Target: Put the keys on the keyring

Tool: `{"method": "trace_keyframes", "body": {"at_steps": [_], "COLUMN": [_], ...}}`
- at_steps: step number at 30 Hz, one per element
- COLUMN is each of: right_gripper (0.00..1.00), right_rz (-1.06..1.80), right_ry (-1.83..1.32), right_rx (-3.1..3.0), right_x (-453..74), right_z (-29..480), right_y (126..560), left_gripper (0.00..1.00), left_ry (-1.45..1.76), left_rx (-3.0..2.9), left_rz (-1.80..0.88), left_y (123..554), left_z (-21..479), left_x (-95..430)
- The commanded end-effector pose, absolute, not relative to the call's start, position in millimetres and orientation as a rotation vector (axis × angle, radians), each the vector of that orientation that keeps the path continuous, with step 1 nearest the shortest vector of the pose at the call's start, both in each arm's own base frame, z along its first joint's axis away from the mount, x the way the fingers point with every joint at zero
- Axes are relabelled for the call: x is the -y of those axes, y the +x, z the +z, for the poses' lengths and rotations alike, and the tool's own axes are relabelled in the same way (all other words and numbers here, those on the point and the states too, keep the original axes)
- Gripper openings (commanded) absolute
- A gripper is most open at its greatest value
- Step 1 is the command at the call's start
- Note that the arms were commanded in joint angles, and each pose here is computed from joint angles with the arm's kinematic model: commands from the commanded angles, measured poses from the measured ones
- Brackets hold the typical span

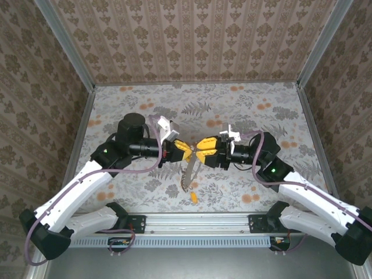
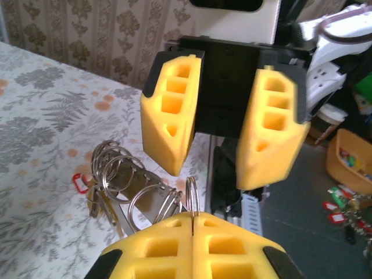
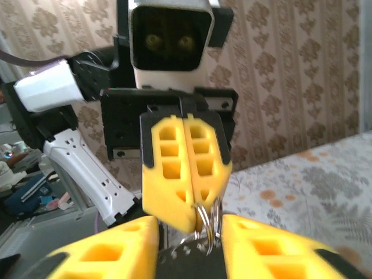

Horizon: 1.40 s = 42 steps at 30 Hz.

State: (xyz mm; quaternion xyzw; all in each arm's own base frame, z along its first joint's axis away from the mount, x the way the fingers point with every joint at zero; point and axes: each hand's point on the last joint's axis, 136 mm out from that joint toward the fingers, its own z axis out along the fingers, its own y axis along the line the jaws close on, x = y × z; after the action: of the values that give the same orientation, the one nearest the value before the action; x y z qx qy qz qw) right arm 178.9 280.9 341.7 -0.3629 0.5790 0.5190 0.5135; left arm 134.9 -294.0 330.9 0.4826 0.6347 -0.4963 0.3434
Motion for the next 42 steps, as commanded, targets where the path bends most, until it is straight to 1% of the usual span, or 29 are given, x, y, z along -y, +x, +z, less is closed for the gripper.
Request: {"method": "trace_keyframes", "body": {"at_steps": [1,2,3,5,6,9,11,13,15,22,27,35,37,42], "right_gripper": [0.56,0.62,0.64,0.64,0.63,0.57,0.53,0.48,0.46,0.47,0.47,0.47,0.47,0.42], "right_rz": [1.063,1.016,0.985,0.939,0.93,0.929,0.927,0.924,0.945,0.982,1.017,0.998,0.97,0.92], "right_ry": [-0.855,-0.848,-0.853,-0.87,-0.878,-0.922,-0.961,-0.997,-1.031,-1.134,-1.154,-1.177,-1.184,-1.236], "right_rx": [-1.499,-1.536,-1.558,-1.601,-1.618,-1.661,-1.671,-1.668,-1.645,-1.577,-1.56,-1.523,-1.529,-1.549], "right_x": [-263,-257,-253,-247,-246,-247,-251,-254,-260,-276,-285,-298,-300,-305], "right_z": [336,332,328,317,312,298,290,283,282,273,265,270,269,264], "right_y": [186,187,187,185,184,180,176,173,167,151,151,158,161,161], "left_gripper": [0.0,0.0,0.0,0.0,0.0,0.0,0.0,0.0,0.0,0.0,0.0,0.0,0.0,0.0], "left_ry": [1.367,1.386,1.4,1.46,1.493,1.611,1.655,1.672,1.689,1.72,1.717,1.729,1.732,1.744], "left_rx": [-1.68,-1.7,-1.717,-1.763,-1.791,-1.886,-1.898,-1.908,-1.91,-1.895,-1.86,-1.832,-1.835,-1.827], "left_rz": [-1.156,-1.128,-1.107,-1.037,-0.997,-0.835,-0.801,-0.792,-0.787,-0.828,-0.868,-0.9,-0.894,-0.893], "left_y": [135,135,134,133,133,133,130,131,130,124,120,112,111,110], "left_z": [325,321,319,311,306,285,278,274,271,269,272,278,277,277], "left_x": [287,285,284,280,279,277,280,283,286,294,297,296,296,295]}}
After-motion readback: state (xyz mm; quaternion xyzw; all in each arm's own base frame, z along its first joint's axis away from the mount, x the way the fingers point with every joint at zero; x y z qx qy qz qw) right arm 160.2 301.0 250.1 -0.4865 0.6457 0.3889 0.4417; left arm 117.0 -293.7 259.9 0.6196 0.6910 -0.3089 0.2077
